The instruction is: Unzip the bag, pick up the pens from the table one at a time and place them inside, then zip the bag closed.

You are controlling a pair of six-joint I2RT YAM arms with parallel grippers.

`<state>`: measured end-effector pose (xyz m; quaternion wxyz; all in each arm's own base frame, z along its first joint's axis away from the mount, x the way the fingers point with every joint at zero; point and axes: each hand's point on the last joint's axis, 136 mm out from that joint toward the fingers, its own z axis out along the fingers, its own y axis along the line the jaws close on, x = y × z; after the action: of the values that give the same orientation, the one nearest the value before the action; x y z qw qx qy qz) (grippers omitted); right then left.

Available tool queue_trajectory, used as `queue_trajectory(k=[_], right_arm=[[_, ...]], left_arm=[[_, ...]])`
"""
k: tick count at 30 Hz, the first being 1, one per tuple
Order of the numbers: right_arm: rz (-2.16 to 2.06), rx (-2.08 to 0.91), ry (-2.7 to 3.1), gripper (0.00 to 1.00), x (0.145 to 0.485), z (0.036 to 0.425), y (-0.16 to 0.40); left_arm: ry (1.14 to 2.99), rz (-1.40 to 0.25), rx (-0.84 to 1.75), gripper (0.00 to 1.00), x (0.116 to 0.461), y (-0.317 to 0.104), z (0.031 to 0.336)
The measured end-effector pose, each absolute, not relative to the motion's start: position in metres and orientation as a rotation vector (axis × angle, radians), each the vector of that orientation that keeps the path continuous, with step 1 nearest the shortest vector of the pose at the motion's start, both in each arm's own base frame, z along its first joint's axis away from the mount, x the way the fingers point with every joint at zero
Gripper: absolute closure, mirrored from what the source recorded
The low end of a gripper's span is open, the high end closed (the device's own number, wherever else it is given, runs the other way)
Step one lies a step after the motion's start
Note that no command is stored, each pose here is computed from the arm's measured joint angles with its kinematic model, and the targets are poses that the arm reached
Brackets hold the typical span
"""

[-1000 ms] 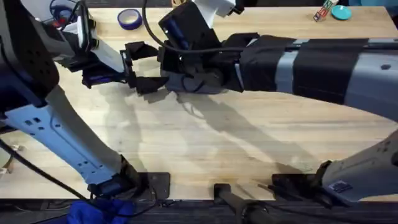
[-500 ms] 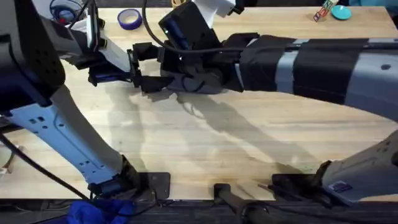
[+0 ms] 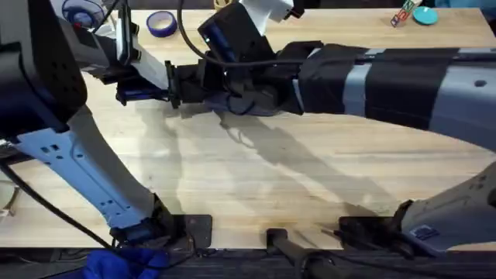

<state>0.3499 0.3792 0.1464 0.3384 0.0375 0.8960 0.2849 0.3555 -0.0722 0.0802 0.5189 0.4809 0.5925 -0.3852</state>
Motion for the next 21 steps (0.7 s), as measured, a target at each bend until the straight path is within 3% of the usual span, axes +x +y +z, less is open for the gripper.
queue_trajectory(k=[21], right_arm=[[0.713,0.04,2.334,0.969,0.3492,0.1452,0.3785]], left_arm=[[1.421,-0.924,1.154,0.96,0.3555,-0.0722,0.0802]])
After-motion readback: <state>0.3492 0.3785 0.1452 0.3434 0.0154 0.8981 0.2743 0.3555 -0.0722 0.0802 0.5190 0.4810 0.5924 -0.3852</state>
